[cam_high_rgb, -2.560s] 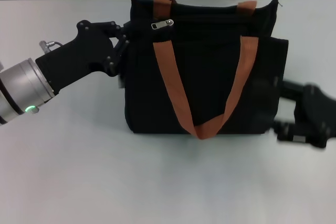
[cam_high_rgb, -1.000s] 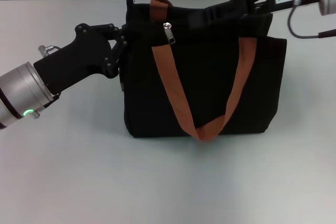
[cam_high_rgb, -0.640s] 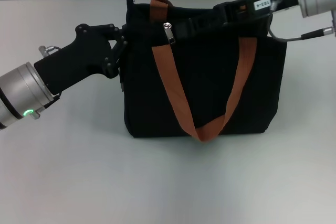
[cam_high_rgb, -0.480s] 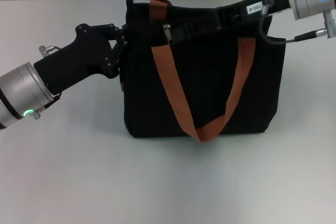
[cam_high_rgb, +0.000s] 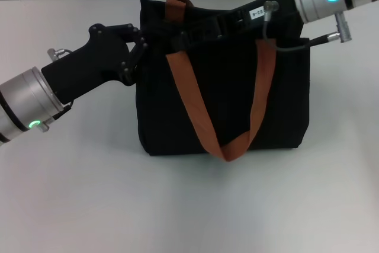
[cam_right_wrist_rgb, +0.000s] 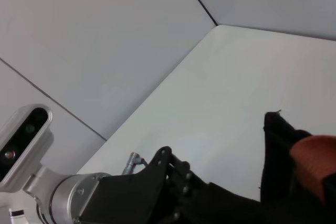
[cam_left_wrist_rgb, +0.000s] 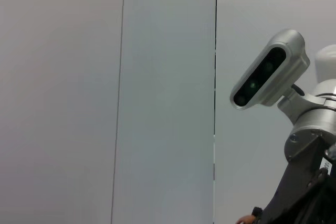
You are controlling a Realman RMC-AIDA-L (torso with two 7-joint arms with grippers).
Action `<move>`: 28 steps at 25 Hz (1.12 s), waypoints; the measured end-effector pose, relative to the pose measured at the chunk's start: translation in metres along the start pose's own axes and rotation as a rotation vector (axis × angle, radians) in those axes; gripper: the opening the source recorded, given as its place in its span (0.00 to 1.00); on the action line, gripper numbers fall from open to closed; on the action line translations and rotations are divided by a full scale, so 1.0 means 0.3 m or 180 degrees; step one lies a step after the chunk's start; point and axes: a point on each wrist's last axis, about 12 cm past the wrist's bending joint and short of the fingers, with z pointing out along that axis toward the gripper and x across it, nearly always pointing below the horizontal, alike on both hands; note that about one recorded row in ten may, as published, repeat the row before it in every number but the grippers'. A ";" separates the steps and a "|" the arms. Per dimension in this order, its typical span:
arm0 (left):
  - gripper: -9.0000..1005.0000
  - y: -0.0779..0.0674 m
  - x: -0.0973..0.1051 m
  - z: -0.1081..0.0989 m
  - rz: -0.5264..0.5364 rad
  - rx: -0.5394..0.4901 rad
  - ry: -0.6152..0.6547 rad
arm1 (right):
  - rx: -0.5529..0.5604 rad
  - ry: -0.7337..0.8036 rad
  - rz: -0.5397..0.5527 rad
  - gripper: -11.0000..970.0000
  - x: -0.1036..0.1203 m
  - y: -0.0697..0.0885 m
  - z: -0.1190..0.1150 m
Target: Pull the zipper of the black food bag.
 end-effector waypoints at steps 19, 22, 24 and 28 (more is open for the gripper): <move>0.04 -0.006 -0.011 -0.007 -0.0033 0.0029 -0.0115 | 0.0088 -0.0073 0.0046 0.26 0.005 -0.009 0.014; 0.04 -0.009 -0.011 -0.009 -0.0039 0.0039 -0.0127 | 0.0102 -0.0084 0.0051 0.22 0.006 -0.010 0.022; 0.04 -0.011 -0.011 -0.011 -0.0043 0.0046 -0.0137 | 0.0106 -0.0091 0.0039 0.16 0.008 -0.010 0.025; 0.04 -0.012 -0.011 -0.011 -0.0044 0.0051 -0.0140 | 0.0143 -0.0121 0.0041 0.06 0.010 -0.015 0.019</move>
